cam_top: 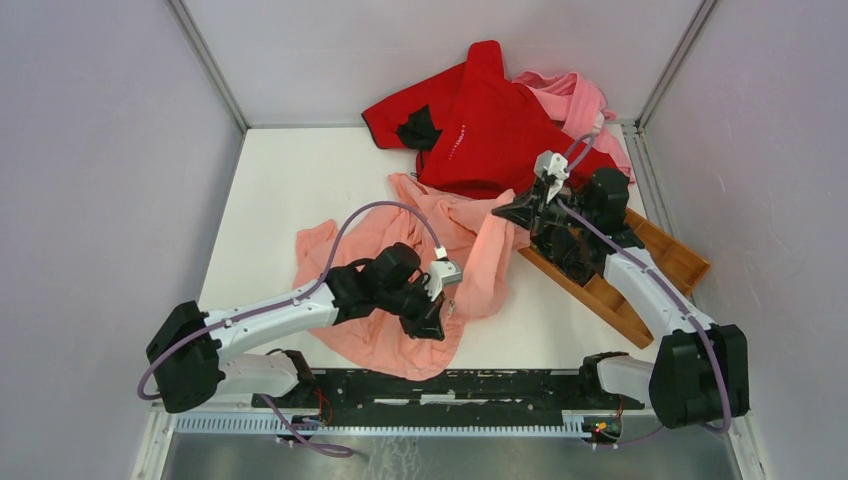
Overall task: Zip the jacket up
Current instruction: Adjust the zipper on the jacket.
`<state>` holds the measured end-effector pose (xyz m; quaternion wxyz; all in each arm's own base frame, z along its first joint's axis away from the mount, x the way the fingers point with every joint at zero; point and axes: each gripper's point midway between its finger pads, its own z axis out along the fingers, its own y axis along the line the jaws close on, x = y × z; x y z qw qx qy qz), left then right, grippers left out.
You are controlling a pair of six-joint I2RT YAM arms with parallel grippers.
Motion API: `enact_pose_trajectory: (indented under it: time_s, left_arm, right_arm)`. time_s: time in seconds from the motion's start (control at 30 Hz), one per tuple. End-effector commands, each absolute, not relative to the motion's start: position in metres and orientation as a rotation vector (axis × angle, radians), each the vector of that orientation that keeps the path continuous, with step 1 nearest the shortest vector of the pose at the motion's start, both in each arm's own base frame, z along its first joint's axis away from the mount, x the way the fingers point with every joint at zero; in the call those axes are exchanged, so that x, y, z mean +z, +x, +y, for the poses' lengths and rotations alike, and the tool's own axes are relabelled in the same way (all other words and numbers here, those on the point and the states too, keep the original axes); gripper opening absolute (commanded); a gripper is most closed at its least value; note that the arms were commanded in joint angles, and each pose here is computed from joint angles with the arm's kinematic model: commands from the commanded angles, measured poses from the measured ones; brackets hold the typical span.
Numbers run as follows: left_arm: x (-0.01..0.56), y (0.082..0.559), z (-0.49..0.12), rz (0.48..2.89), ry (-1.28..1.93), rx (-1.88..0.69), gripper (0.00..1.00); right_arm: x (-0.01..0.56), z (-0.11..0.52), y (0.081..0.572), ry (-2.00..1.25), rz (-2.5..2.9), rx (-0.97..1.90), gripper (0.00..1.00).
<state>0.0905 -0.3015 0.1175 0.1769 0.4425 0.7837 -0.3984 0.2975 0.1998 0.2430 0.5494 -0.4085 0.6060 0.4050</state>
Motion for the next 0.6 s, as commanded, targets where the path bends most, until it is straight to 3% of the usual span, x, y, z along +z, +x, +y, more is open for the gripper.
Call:
enact_pose_trajectory:
  time_s: [0.0, 0.57]
  left_arm:
    - [0.125, 0.077, -0.295, 2.324, 1.209, -1.163, 0.02]
    - [0.094, 0.072, -0.282, 2.632, 1.100, -1.049, 0.02]
  right_arm:
    - [0.266, 0.191, 0.334, -0.946, 1.399, 0.816, 0.00]
    - [0.262, 0.185, 0.364, -0.949, 1.419, 0.711, 0.00]
